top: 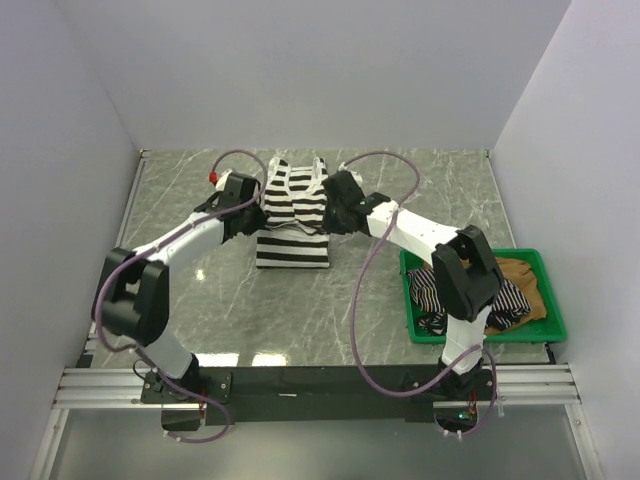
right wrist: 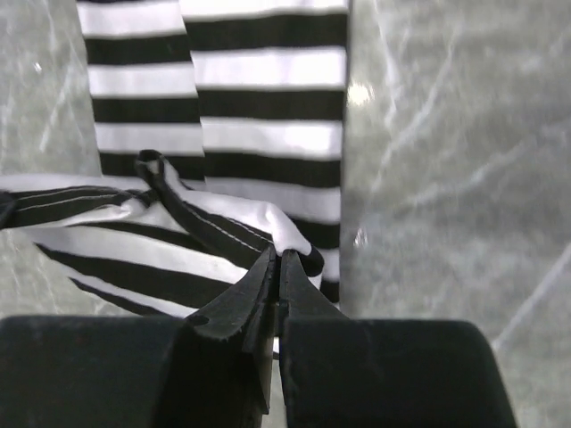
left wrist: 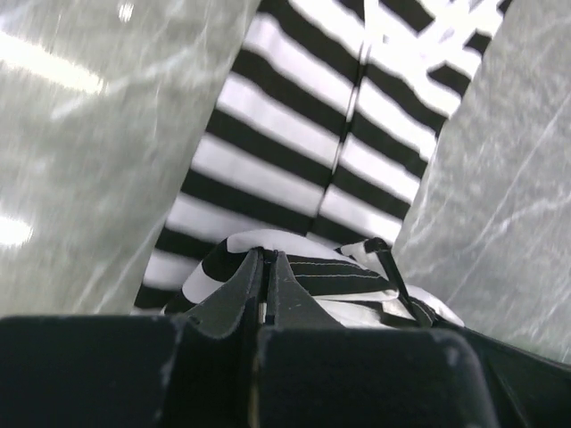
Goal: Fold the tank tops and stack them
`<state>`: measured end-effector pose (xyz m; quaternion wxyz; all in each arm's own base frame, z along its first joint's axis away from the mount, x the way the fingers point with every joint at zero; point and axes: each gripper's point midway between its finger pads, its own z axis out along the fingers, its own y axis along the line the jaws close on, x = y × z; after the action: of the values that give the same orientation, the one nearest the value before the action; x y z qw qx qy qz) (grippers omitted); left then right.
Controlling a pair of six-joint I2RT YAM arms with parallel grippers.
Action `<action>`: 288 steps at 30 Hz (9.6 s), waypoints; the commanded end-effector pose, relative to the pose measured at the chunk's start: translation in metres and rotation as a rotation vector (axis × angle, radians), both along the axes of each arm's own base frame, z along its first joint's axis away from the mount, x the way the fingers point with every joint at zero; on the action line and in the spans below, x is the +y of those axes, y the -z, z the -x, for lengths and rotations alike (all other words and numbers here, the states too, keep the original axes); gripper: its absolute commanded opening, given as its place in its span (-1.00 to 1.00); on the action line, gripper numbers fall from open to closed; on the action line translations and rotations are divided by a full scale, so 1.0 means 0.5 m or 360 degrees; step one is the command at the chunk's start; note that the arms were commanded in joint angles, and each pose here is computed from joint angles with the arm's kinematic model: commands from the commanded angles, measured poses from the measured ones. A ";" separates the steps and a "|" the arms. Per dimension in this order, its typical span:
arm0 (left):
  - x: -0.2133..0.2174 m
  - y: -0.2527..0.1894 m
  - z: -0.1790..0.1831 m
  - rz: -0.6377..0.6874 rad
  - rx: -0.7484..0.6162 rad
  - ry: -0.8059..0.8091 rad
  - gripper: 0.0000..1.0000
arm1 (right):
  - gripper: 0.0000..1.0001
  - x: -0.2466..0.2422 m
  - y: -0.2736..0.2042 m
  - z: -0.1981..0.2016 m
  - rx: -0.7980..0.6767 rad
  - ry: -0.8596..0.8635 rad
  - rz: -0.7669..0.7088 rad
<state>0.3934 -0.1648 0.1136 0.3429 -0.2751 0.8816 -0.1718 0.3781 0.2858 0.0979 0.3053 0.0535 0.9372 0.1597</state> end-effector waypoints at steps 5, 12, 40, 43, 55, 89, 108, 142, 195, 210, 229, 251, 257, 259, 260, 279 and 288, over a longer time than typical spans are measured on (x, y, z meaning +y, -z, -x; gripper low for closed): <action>-0.021 -0.013 -0.107 0.0032 -0.0048 0.0119 -0.99 | -1.00 0.019 -0.034 -0.096 -0.0032 -0.0069 -0.0075; -0.023 0.016 -0.151 0.0058 -0.0012 0.0120 -0.99 | -1.00 0.027 -0.006 -0.142 0.0009 -0.0081 -0.0082; -0.044 0.080 -0.005 0.0224 0.0095 0.0157 -0.63 | -0.10 0.010 0.038 -0.055 0.0040 -0.0044 -0.0036; -0.042 0.125 0.017 0.0228 0.0179 0.0128 -0.72 | -0.14 0.012 0.074 -0.051 0.0098 -0.0050 -0.0023; -0.034 0.190 0.080 0.0258 0.0304 0.0116 -0.71 | -0.18 -0.030 0.142 -0.031 0.0204 -0.0005 0.0110; 0.015 0.138 0.114 0.0168 0.0245 0.0183 0.02 | -0.10 -0.023 0.118 0.083 0.0261 0.0044 -0.0222; 0.039 0.196 0.149 0.0108 0.0365 0.0110 -0.11 | -0.18 -0.012 0.170 0.114 0.0343 0.0032 -0.0172; 0.025 0.234 0.191 0.0022 0.0442 0.0166 -0.99 | -1.00 -0.050 0.173 0.128 0.0253 -0.0029 0.0027; -0.080 -0.070 -0.334 0.0435 -0.0256 0.0292 -0.99 | -1.00 -0.052 -0.052 -0.269 0.0065 0.0028 -0.0479; -0.117 -0.123 -0.419 0.0581 -0.0545 0.0415 0.13 | -0.32 -0.131 -0.017 -0.314 0.0005 0.0217 -0.0587; -0.142 0.010 -0.331 0.0361 -0.0268 0.0280 -0.68 | -0.07 -0.012 -0.034 -0.273 -0.0195 0.0089 -0.0137; -0.048 0.025 -0.335 0.0088 -0.0195 0.0169 0.12 | -0.06 -0.093 0.083 -0.309 0.0057 0.0130 -0.0030; -0.002 0.013 -0.292 -0.0008 -0.0106 0.0259 0.32 | -0.03 -0.094 0.084 -0.305 0.0058 0.0097 -0.0018; 0.000 0.013 -0.280 0.0019 -0.0088 0.0309 0.37 | -0.03 -0.092 0.088 -0.302 0.0073 0.0089 -0.0022; -0.002 0.018 -0.276 0.0035 -0.0074 0.0335 0.39 | -0.03 -0.092 0.091 -0.301 0.0079 0.0087 -0.0021; -0.025 0.151 -0.234 -0.0012 0.0275 0.0751 0.41 | 0.18 -0.086 0.030 -0.261 0.0008 0.0025 -0.0103; -0.018 0.218 -0.242 -0.0243 0.0432 0.0843 0.34 | 0.18 -0.082 0.024 -0.254 0.0008 0.0013 -0.0126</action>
<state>0.5260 -0.1828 0.0367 0.2211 -0.0592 0.9512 -0.2068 0.4990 0.2367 0.0373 0.2581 0.0791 0.9482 0.1676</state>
